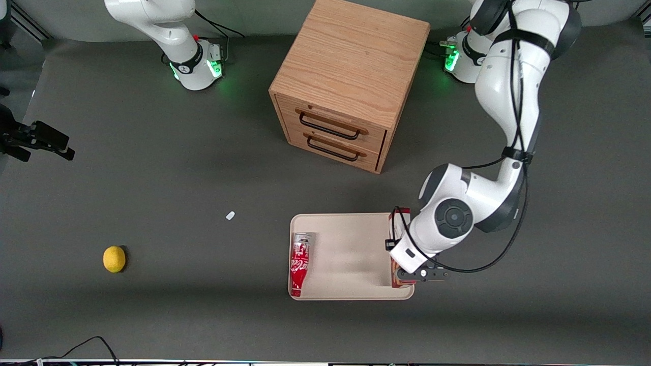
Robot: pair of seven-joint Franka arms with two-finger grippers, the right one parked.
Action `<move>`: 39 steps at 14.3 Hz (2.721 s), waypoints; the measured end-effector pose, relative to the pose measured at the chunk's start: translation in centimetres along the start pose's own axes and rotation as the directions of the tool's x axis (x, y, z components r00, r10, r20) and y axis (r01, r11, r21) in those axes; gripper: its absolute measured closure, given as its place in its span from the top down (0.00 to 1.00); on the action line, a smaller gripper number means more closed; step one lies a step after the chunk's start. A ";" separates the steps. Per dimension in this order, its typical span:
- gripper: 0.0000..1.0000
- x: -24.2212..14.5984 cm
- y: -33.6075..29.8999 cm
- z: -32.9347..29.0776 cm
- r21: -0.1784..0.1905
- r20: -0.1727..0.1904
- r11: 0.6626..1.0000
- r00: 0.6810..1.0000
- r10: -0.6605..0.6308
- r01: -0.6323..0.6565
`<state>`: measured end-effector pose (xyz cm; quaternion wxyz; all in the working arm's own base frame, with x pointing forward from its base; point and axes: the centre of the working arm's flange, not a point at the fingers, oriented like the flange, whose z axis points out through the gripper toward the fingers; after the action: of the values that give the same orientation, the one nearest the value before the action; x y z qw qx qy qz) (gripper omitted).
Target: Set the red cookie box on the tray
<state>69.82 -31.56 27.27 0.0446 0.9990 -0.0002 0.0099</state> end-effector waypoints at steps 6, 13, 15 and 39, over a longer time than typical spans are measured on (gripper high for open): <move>0.14 0.2 -0.8 2.1 0.031 -0.001 0.999 1.000 -0.017 0.017; 0.40 0.4 -0.9 2.7 0.055 -0.054 0.998 0.999 0.000 0.003; 0.59 0.5 -0.8 3.2 0.048 -0.088 0.999 0.996 0.010 -0.006; 1.00 -3.6 -15.2 -23.5 0.097 -0.060 0.979 0.983 -0.174 0.180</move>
<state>65.75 -14.35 49.27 -0.0056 0.9954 0.0903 0.0313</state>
